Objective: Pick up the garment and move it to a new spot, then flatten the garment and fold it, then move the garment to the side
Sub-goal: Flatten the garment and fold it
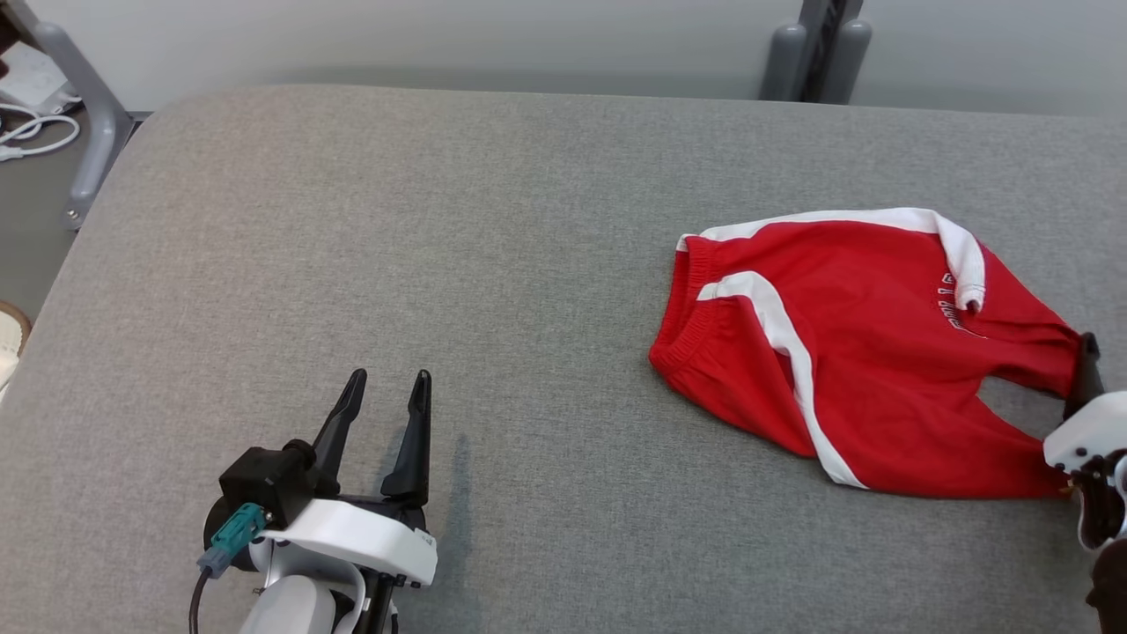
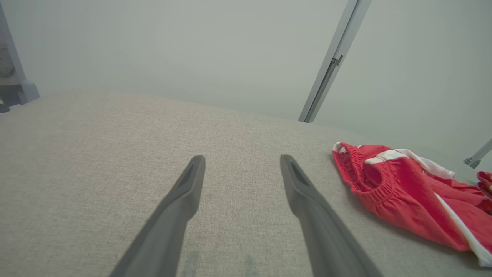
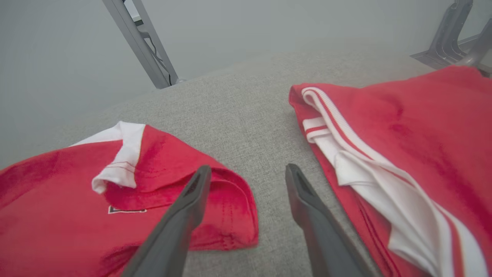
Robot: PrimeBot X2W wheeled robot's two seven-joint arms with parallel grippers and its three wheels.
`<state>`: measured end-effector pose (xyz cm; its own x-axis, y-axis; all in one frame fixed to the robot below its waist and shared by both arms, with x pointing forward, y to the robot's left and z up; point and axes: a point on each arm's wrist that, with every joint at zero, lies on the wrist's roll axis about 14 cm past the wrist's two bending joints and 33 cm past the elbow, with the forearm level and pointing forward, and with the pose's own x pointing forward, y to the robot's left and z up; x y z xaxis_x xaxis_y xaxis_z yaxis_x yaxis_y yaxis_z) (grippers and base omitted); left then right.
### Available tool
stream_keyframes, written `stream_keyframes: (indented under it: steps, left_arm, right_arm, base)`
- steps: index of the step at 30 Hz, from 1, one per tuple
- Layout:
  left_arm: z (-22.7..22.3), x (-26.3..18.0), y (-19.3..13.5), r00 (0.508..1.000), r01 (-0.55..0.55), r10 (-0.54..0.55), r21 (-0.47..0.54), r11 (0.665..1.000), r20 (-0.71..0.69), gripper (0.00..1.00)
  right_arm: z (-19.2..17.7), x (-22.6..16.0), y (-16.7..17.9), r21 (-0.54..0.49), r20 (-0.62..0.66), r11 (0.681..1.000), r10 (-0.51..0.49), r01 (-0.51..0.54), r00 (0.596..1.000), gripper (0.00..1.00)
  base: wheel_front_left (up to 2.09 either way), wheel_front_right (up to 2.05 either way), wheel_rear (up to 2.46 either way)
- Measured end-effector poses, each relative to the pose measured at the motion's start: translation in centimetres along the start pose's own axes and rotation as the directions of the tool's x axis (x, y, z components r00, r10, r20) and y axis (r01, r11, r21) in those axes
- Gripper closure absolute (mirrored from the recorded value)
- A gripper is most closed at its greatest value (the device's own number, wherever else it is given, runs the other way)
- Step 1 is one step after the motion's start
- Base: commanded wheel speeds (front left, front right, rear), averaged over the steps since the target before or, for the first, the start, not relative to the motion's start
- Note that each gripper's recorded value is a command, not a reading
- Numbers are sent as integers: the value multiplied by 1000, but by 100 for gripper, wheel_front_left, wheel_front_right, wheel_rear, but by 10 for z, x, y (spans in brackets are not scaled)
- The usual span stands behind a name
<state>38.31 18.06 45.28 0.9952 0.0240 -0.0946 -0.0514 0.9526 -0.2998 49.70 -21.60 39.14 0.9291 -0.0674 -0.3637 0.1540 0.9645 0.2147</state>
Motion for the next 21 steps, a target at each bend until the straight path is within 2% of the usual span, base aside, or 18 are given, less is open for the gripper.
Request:
stream_keyframes:
  steps: [3, 10, 17, 21]
  left_arm:
    - [1, 2, -4, 1000, 12, -12, 3, 1000, 2, 0]
    - [3, 7, -22, 998, 69, -70, 6, 998, 11, 0]
    - [5, 14, -53, 986, 164, -164, 3, 986, 19, 0]
    - [3, 20, -81, 969, 245, -245, -6, 970, 12, 0]
  right_arm:
    - [11, 1, 8, -6, 29, 1000, 15, -15, 999, 0]
    - [44, -10, 45, -54, 153, 992, 119, -112, 981, 0]
    - [56, -46, 62, -170, 244, 966, 233, -195, 941, 0]
    - [55, -76, 57, -165, 288, 964, 249, -208, 925, 0]
  base:
    - [0, 0, 0]
    - [0, 0, 0]
    - [0, 0, 0]
    - [0, 0, 0]
